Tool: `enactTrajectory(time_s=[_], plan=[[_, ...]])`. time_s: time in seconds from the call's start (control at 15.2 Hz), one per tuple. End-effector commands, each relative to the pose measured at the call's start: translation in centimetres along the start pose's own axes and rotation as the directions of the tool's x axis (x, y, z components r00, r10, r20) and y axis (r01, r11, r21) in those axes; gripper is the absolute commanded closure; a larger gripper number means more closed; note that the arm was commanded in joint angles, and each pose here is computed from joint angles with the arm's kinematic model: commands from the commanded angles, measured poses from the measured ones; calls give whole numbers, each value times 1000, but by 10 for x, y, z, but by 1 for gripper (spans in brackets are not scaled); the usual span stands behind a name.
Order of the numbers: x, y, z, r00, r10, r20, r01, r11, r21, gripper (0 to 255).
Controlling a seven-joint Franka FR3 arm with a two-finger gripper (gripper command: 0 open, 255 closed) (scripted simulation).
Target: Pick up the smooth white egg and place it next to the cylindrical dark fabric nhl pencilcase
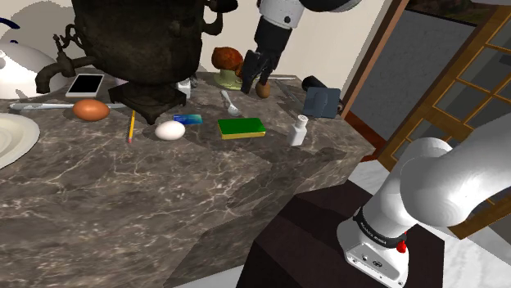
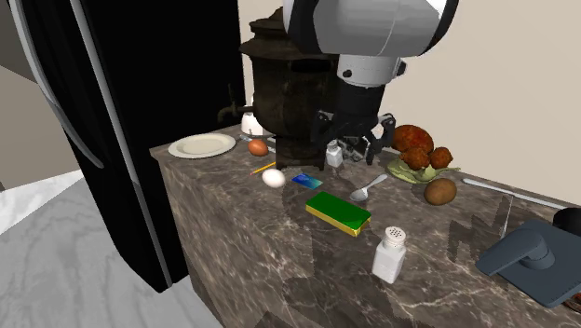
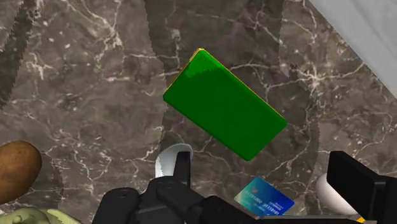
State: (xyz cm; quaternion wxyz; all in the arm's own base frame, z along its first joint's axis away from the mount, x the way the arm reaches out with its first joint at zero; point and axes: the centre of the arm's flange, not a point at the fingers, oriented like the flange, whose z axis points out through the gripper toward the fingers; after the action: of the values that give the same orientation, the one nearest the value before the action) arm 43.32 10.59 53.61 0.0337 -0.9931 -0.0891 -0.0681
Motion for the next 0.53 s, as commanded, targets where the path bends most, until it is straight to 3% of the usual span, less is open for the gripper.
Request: enactTrajectory(time_s=[0.0, 0.46], plan=[[13, -13, 18, 999, -40, -1, 40, 999, 17, 0], [66, -63, 67, 985, -175, -6, 175, 982, 73, 0]])
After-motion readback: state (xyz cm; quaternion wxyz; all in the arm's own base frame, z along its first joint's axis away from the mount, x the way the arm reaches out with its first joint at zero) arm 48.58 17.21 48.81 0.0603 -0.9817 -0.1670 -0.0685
